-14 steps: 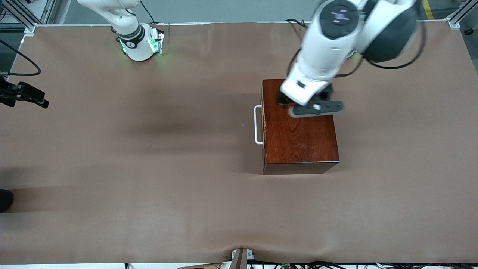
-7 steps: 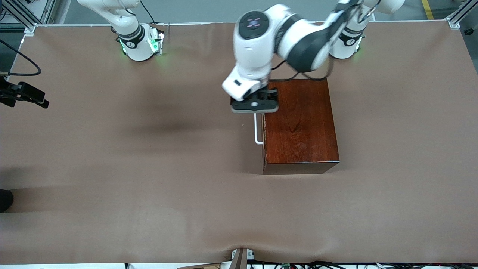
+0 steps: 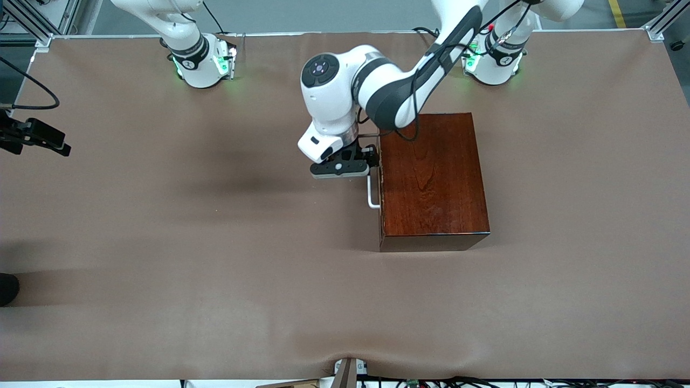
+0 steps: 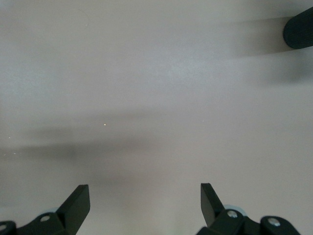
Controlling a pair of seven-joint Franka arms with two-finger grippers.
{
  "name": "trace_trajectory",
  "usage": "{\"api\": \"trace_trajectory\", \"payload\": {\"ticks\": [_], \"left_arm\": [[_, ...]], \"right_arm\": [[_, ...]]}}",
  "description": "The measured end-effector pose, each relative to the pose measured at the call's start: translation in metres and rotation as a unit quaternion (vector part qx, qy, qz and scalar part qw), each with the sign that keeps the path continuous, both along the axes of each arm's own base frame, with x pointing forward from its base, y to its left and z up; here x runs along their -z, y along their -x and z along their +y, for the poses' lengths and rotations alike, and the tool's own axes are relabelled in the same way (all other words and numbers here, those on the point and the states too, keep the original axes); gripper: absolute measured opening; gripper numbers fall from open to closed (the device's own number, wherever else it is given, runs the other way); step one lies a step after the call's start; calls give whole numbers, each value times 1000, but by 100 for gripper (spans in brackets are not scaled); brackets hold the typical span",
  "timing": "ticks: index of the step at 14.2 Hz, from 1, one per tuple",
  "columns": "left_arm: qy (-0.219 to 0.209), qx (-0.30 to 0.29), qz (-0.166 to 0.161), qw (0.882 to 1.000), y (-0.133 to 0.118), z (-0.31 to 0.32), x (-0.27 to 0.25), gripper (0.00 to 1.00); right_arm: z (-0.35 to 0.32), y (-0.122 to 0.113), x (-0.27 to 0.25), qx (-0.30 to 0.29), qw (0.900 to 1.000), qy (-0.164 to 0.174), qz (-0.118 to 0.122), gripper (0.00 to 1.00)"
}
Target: Open drawer, take yellow block, close drawer
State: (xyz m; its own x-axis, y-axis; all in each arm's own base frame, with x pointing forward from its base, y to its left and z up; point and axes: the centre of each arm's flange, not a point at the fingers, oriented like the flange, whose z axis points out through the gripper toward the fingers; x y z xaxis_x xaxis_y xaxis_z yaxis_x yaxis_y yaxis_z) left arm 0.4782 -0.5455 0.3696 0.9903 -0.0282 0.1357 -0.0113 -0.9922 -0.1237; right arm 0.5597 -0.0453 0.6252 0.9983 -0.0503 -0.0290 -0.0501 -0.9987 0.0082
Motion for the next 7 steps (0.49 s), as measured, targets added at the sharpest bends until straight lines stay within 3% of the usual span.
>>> {"api": "trace_trajectory", "payload": {"ticks": [7], "left_arm": [[-16,-10,12,1000,1,-4,34,100]], "right_arm": [[0,0,0,0,1000,0,0,100]]}}
